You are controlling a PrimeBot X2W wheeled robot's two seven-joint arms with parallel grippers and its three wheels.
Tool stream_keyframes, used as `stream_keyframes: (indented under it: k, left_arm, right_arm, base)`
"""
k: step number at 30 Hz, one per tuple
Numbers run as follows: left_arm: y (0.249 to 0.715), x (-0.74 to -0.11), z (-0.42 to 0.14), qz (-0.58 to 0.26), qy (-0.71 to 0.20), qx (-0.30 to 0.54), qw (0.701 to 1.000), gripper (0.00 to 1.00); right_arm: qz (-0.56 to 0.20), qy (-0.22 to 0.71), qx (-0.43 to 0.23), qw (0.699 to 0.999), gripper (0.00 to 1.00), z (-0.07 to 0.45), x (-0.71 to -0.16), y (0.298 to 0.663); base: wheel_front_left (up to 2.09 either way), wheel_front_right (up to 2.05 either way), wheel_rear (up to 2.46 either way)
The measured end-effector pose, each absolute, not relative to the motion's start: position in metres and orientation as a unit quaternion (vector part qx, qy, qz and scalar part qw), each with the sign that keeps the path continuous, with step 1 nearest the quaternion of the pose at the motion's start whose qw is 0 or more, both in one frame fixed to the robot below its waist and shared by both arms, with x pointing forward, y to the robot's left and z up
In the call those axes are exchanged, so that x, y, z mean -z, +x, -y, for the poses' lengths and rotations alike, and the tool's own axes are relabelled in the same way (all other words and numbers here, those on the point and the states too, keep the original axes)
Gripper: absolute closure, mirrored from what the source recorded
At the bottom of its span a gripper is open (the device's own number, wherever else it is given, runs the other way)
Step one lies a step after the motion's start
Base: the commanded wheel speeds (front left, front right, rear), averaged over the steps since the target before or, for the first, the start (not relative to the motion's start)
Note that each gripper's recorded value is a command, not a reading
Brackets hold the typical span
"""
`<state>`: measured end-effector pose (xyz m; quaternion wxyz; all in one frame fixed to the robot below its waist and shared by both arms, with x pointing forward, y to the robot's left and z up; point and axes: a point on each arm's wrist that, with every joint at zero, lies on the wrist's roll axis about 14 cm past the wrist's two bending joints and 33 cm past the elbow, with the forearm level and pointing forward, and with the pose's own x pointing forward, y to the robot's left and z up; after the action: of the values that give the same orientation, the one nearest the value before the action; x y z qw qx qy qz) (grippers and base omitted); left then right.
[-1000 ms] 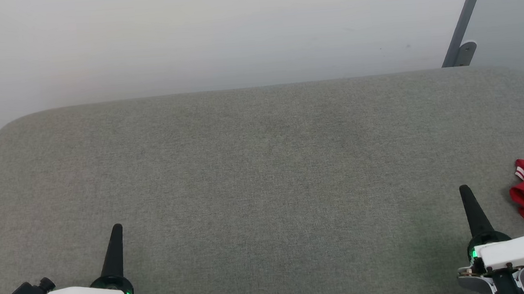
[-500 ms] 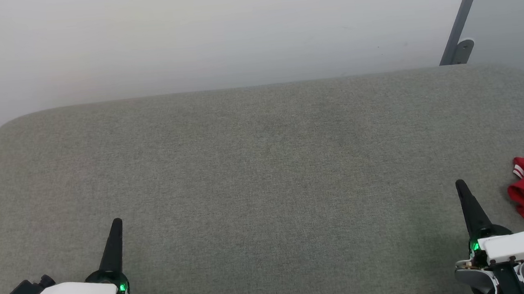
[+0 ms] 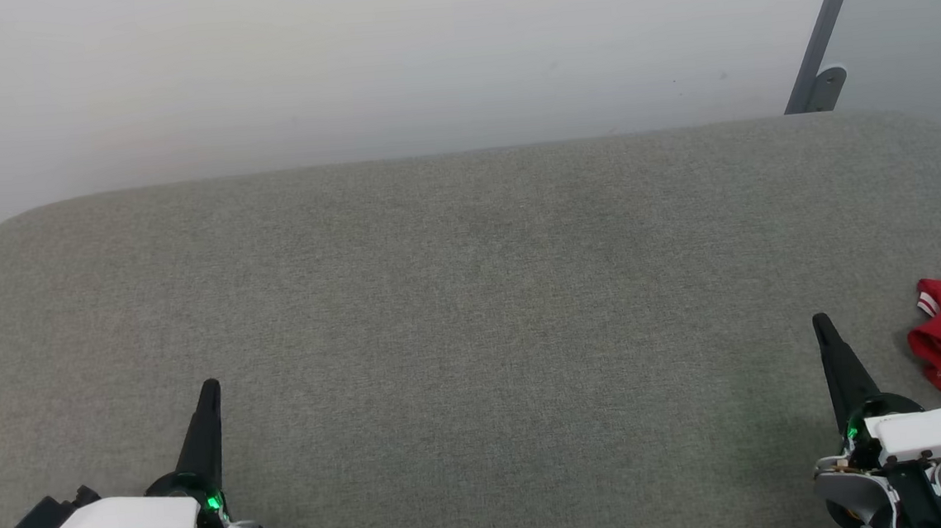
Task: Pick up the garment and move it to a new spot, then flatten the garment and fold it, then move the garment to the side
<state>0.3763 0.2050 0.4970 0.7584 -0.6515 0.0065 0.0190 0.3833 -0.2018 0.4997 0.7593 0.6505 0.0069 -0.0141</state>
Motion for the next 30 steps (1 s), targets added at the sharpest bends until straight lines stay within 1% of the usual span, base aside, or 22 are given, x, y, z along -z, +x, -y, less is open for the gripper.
stream_keyframes:
  k: [23, 30]
  left_arm:
    - [0.387, -0.504, -0.200, -0.004, -0.707, -0.003, 0.707, 1.00]
    - [0.388, -0.504, -0.200, -0.003, -0.708, -0.003, 0.706, 1.00]
  right_arm:
    - [-0.003, 0.707, 0.002, 0.707, 1.00, 0.200, -0.505, 0.388]
    - [-0.002, 0.708, 0.001, 0.707, 1.00, 0.200, -0.506, 0.389]
  base:
    - [0.00, 0.00, 0.00]
    - [0.00, 0.00, 0.00]
